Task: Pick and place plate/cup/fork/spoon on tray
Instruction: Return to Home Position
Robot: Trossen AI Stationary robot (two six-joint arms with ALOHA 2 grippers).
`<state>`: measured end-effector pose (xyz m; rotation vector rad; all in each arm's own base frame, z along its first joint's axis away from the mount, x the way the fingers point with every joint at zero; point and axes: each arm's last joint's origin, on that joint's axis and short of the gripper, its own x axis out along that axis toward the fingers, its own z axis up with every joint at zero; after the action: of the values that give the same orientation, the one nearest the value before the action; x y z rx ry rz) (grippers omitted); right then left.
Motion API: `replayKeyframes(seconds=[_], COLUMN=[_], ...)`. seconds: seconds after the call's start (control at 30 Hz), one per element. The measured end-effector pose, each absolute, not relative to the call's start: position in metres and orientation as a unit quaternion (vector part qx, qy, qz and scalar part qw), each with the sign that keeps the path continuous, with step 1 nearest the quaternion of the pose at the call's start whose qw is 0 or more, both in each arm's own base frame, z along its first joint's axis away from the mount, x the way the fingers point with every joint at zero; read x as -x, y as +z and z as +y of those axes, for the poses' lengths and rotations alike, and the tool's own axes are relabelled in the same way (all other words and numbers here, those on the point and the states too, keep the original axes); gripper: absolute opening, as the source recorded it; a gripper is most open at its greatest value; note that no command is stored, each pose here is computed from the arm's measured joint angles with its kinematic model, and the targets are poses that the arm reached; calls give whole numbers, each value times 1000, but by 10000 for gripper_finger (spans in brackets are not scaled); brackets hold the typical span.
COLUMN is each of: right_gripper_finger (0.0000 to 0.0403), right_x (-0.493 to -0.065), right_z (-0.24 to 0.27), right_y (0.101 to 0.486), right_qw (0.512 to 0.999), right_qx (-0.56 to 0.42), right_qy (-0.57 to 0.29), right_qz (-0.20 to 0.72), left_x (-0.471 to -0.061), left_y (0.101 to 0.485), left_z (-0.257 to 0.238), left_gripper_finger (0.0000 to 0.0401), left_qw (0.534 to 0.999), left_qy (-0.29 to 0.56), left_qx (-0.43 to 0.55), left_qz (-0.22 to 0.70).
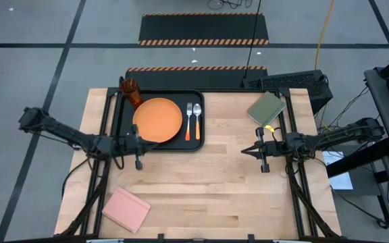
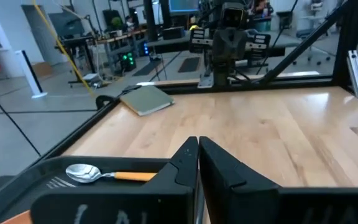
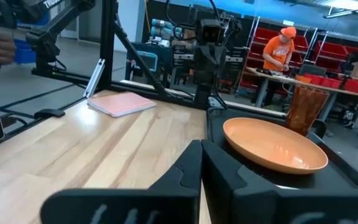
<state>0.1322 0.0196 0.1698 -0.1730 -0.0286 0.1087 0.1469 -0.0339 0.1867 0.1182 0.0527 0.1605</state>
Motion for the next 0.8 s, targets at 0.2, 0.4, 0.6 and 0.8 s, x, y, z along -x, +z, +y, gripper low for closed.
replayKeyframes(seconds=[0.2, 0.4, 0.6, 0.8], right_gripper_finger=[0, 0, 0, 0], right_x=[-132, -132, -132, -129], right_z=[20, 20, 20, 20], right_y=[170, 170, 169, 171], right_qw=[995, 995, 995, 994], right_qx=[83, 83, 84, 81], right_qy=[54, 54, 55, 74], right_qz=[-14, -14, -9, -18], left_x=[-144, -139, -139, -139], left_y=[176, 165, 165, 164], left_z=[-29, -24, -22, -22], left_gripper_finger=[19, 19, 19, 19], left_qw=[997, 997, 997, 997], left_qy=[56, 56, 53, 53], left_qx=[-55, -58, -54, -49], left_qz=[19, -3, -2, 0])
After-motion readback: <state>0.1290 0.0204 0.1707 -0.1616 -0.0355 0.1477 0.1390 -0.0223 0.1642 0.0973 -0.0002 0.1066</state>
